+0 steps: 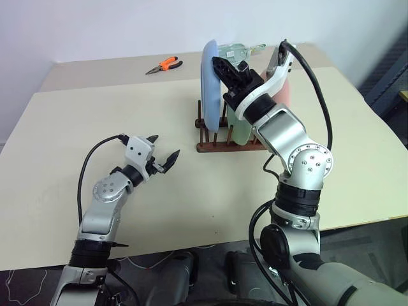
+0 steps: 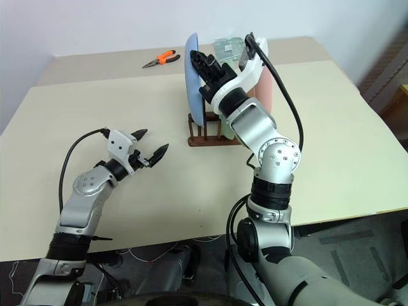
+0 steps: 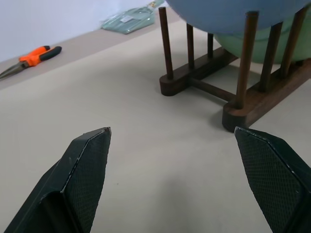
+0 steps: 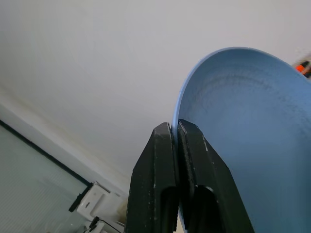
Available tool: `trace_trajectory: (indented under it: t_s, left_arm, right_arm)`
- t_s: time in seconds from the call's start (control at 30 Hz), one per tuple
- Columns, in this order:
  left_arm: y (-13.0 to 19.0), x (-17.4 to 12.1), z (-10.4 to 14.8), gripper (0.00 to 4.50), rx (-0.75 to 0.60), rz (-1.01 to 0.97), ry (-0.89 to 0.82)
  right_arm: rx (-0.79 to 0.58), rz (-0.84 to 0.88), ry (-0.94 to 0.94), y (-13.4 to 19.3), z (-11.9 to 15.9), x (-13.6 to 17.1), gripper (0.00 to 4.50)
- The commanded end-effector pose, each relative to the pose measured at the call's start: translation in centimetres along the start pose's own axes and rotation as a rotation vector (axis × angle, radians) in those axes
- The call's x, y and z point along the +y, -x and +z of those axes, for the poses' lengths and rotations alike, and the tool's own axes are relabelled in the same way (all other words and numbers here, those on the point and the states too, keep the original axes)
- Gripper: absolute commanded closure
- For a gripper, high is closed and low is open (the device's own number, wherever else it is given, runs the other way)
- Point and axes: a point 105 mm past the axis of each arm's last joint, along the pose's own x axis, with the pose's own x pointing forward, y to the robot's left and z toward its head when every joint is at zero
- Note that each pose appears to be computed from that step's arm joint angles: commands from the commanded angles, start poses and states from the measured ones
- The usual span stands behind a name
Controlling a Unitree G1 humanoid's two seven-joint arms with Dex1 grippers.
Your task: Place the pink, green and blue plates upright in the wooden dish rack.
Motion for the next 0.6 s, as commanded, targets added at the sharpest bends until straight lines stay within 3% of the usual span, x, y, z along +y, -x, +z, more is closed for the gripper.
trace_trajectory:
  t_s: [0.03,0.17,0.33,0.43,0.53,0.6]
  left_arm:
    - [-0.2,-0.3,1.1,0.30,-0.034,-0.016,-0.023]
    - [-0.2,-0.5,1.0,0.30,-0.032,-0.021,-0.022]
    - [-0.1,-0.7,0.9,0.30,-0.029,-0.027,-0.022]
    - [-0.1,-0.7,0.9,0.30,-0.027,-0.025,-0.021]
    - [0.3,0.3,0.9,0.30,-0.023,0.020,-0.036]
    - [1.2,1.7,0.6,0.30,-0.004,0.068,-0.048]
  right_arm:
    - [-0.016,0.023,0.033,-0.6,0.6,0.8,3.60]
    - [-0.020,0.000,0.171,-1.0,1.3,0.5,1.60]
    - [-0.017,0.058,0.396,-1.4,1.9,1.5,1.60]
    - [-0.021,0.174,0.579,-1.1,2.2,3.8,1.60]
    - [-0.037,0.302,0.873,0.9,3.0,5.8,1.60]
    - [-0.034,0.308,1.016,3.1,4.4,5.0,1.60]
